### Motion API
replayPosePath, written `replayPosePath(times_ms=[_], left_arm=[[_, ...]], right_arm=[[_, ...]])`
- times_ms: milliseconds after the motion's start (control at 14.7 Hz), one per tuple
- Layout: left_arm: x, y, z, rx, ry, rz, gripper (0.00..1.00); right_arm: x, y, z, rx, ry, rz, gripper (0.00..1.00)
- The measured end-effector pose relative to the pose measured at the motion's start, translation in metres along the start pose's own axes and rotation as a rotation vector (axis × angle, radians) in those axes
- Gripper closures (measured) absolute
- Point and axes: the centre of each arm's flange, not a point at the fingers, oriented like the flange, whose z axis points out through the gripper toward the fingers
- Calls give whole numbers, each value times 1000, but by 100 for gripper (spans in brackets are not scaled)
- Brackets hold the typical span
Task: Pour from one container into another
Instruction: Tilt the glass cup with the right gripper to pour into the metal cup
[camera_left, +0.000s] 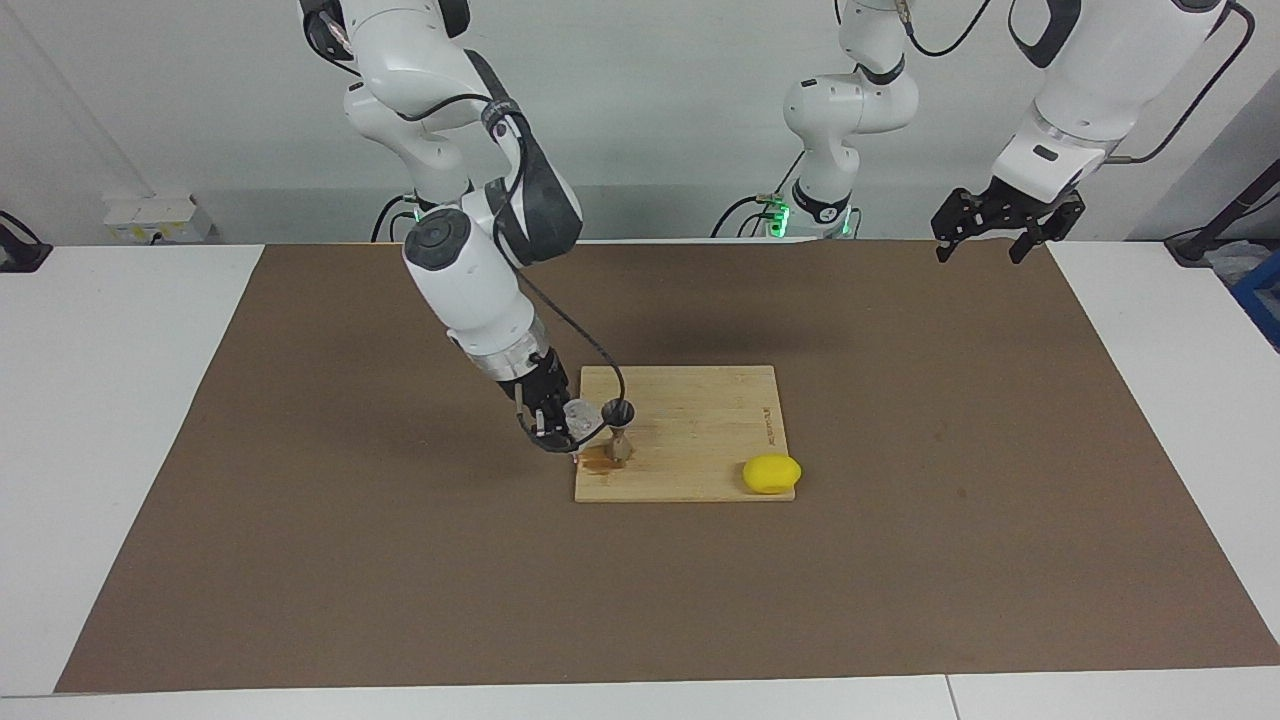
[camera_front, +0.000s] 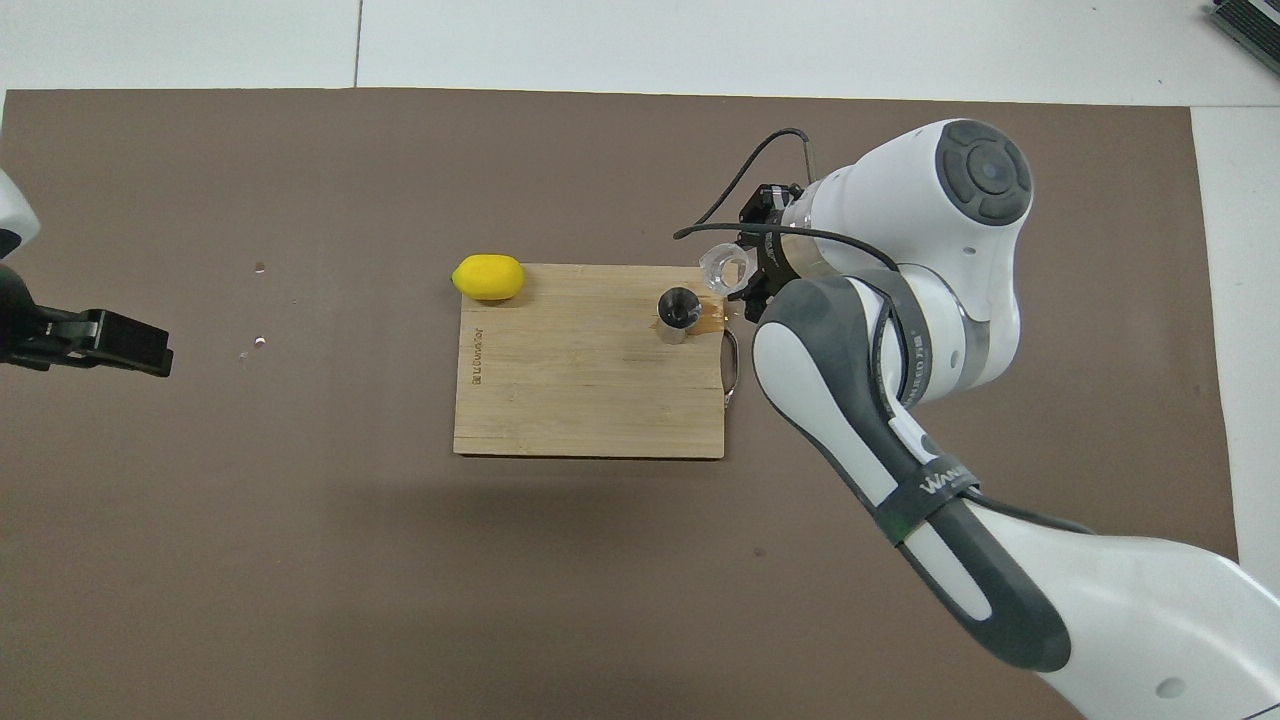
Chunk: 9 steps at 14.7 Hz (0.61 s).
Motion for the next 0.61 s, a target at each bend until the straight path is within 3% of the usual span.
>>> replayPosePath(times_ms=[611], left_arm=[[0, 0, 0, 0, 0, 0, 0]], right_arm=[[-26, 8, 2, 4, 197, -190, 50]])
